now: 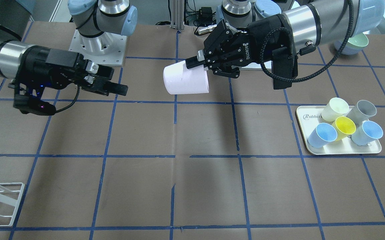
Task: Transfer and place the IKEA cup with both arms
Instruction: 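Carry the pink cup to the tray with the left gripper while the right arm withdraws, then lower the pink cup into the tray's empty slot and open the left gripper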
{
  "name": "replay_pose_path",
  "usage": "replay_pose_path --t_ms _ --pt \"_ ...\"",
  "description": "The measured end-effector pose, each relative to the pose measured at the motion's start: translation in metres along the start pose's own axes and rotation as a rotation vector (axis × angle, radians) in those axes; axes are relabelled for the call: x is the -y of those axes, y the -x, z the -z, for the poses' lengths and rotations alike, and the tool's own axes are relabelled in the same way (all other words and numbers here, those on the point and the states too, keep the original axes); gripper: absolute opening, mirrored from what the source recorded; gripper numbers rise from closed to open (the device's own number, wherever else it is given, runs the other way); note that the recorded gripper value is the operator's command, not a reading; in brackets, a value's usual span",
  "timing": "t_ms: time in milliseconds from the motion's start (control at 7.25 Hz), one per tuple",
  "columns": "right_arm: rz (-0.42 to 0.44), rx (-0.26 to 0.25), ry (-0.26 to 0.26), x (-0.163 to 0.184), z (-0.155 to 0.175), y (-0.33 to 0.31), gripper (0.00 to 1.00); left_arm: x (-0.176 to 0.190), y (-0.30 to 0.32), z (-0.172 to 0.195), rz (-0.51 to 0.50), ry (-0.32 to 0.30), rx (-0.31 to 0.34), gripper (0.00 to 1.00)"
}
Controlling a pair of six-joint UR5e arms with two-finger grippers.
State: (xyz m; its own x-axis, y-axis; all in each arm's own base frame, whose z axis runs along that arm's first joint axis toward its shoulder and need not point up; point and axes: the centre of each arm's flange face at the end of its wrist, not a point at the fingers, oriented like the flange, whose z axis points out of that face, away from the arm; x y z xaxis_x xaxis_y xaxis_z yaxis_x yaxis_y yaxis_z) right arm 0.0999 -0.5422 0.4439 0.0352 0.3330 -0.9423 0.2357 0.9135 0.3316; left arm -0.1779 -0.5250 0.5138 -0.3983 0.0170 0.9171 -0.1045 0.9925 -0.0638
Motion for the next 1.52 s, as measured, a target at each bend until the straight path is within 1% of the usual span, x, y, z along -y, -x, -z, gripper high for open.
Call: replay_pose_path --t_ms 138,276,414,552,690,828,966,1103,1241,1379,1517 --pt "0.004 -0.085 -0.035 0.006 0.020 -0.005 1.00 -0.002 0.006 0.004 -0.013 -0.010 0.129 0.00" --pt "0.024 -0.221 -0.054 0.007 0.032 -0.008 1.00 -0.005 0.017 0.009 -0.021 -0.017 0.285 0.00" --pt "0.052 -0.392 -0.072 0.004 0.041 -0.006 1.00 -0.010 0.029 0.017 -0.025 -0.022 0.454 0.00" --pt "0.060 -0.558 -0.098 -0.001 0.050 -0.005 1.00 -0.015 0.044 0.028 -0.026 -0.019 0.640 0.00" --pt "0.066 -0.698 -0.130 -0.011 0.058 -0.002 1.00 -0.019 0.063 0.039 -0.037 0.009 0.804 0.00" --pt "0.084 -0.843 -0.167 -0.027 0.067 0.002 1.00 -0.024 0.086 0.051 -0.051 0.063 0.933 0.00" --pt "0.111 -0.992 -0.201 -0.043 0.073 0.006 1.00 -0.031 0.115 0.067 -0.068 0.131 1.023 0.00" --pt "0.136 -1.134 -0.227 -0.055 0.076 0.009 1.00 -0.040 0.150 0.089 -0.106 0.206 1.079 0.00" --pt "0.166 -1.262 -0.249 -0.062 0.072 0.011 1.00 -0.051 0.184 0.111 -0.127 0.255 1.099 0.00" --pt "0.199 -1.359 -0.258 -0.066 0.062 0.011 1.00 -0.063 0.218 0.130 -0.112 0.267 1.103 0.00" --pt "0.229 -1.427 -0.247 -0.068 0.049 0.007 1.00 -0.074 0.248 0.145 -0.083 0.243 1.114 0.00"
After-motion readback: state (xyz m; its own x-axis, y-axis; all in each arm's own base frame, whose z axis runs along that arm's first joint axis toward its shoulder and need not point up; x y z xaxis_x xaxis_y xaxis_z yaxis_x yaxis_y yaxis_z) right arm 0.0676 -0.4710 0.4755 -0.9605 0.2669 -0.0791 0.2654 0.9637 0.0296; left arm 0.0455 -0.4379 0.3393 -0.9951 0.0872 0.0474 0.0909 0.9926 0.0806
